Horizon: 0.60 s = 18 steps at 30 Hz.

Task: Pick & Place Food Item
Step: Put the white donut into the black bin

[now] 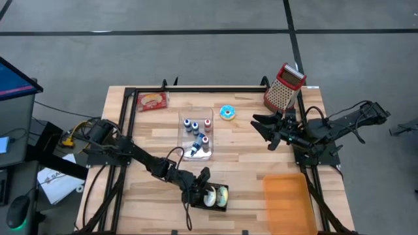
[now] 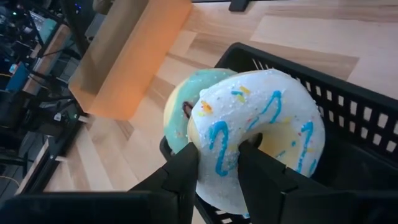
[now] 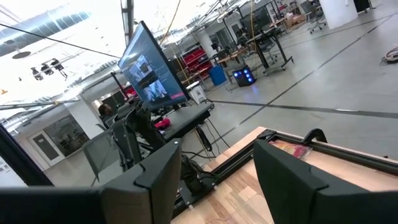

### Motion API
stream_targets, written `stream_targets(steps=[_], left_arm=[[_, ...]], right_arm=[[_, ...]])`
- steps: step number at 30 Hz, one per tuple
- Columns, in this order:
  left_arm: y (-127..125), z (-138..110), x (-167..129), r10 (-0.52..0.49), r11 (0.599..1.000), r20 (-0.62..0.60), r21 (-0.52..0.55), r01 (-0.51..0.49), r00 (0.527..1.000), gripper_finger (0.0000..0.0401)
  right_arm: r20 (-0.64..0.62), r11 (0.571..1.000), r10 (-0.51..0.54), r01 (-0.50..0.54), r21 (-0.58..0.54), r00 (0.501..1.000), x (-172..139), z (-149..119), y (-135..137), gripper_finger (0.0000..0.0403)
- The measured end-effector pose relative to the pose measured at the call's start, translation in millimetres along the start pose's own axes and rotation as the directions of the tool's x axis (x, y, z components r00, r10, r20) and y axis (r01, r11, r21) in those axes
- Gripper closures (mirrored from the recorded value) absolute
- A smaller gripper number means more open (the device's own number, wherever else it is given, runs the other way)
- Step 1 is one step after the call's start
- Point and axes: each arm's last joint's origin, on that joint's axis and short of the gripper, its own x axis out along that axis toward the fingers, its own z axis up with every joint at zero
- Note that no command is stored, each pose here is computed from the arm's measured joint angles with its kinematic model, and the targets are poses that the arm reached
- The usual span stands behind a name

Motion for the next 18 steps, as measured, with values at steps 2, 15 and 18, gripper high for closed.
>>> stream_targets(steps=[2, 15, 18], left_arm=[[1.0, -1.1, 0.2, 0.002, 1.000, -0.003, -0.003, -0.002, 1.000, 0.0298], [1.6, -1.8, 0.3, -0.015, 1.000, 0.013, -0.015, 0.015, 1.000, 0.0298], [1.5, -1.5, 0.3, -0.020, 1.000, 0.020, -0.015, 0.020, 1.000, 0.0296]], right_arm=[[-0.001, 1.000, 0.002, -0.002, 0.000, 1.000, 0.0, -0.1, 0.1, 0.0210], [-0.006, 1.000, 0.011, -0.011, 0.001, 1.000, -1.1, -0.6, 1.3, 0.0210], [-0.009, 1.000, 0.017, -0.017, 0.002, 1.000, -1.8, -1.0, 2.1, 0.0210]])
